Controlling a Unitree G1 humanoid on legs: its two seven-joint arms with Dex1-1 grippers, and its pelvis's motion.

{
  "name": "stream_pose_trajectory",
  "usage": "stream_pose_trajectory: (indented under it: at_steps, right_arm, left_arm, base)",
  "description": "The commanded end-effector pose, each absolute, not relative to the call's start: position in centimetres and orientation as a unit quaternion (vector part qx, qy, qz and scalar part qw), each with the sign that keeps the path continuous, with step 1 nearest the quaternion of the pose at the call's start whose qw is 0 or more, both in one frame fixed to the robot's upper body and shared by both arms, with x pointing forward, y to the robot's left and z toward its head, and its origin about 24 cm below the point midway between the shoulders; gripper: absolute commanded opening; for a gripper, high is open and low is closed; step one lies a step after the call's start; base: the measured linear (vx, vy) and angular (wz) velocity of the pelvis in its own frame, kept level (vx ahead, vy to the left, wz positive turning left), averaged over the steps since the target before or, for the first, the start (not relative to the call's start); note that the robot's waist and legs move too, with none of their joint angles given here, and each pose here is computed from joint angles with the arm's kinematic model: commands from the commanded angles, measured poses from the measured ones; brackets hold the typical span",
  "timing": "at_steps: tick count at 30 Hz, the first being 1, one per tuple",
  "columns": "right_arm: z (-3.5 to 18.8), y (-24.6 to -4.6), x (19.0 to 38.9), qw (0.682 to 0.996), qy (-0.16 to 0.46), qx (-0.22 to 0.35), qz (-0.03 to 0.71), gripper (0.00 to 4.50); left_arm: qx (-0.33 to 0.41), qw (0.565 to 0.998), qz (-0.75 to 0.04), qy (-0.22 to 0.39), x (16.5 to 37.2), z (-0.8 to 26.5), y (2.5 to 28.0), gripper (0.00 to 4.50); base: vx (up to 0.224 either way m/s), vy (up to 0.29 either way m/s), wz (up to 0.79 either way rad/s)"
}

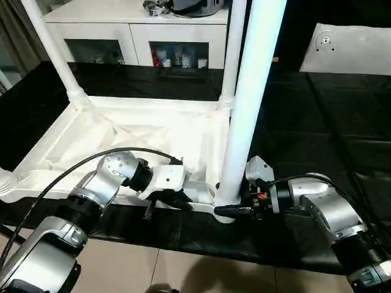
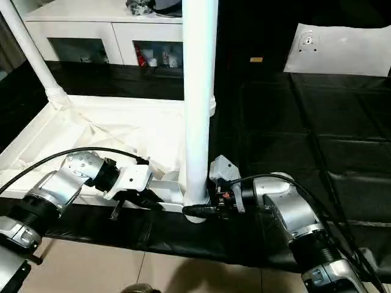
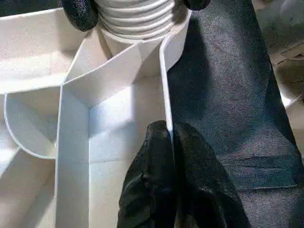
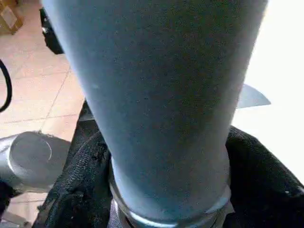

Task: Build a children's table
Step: Rotate leg to tighten

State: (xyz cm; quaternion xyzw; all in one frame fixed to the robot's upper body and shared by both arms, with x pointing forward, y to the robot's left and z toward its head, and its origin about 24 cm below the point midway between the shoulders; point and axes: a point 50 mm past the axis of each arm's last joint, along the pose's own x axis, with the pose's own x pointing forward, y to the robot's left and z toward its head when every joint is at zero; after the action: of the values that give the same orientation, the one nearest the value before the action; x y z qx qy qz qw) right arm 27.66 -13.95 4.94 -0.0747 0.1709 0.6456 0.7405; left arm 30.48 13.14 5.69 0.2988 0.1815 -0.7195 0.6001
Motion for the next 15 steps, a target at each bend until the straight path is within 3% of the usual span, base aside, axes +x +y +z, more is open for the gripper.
stream_pose_trajectory:
  at_steps: [1,5,7,10,15]
  right_arm:
    - [4.8,-13.5,27.1,0.746,0.170,-0.031,0.644,2.79]
    - [4.1,-12.5,26.9,0.796,0.154,-0.006,0.586,2.79]
    - [4.0,-12.4,26.9,0.802,0.153,-0.004,0.578,2.79]
    - [2.7,-10.9,27.9,0.876,0.157,0.023,0.455,2.79]
    - [2.1,-9.7,29.0,0.914,0.169,0.064,0.363,2.78]
  left_arm:
    - [0.284,0.602,-0.720,0.192,30.3,5.4,12.8,0.00]
    - [0.251,0.672,-0.669,0.195,30.5,5.0,12.7,0.00]
    - [0.247,0.679,-0.663,0.196,30.6,5.0,12.6,0.00]
    - [0.189,0.753,-0.603,0.180,30.8,5.0,10.9,0.00]
    - [0.146,0.812,-0.537,0.176,31.3,5.3,8.6,0.00]
  base:
    - [0.000,0.000,0.00]
    - [0.000,0.000,0.00]
    - [0.000,0.000,0.00]
    - [0.000,0.000,0.00]
    - [0.000,0.000,0.00]
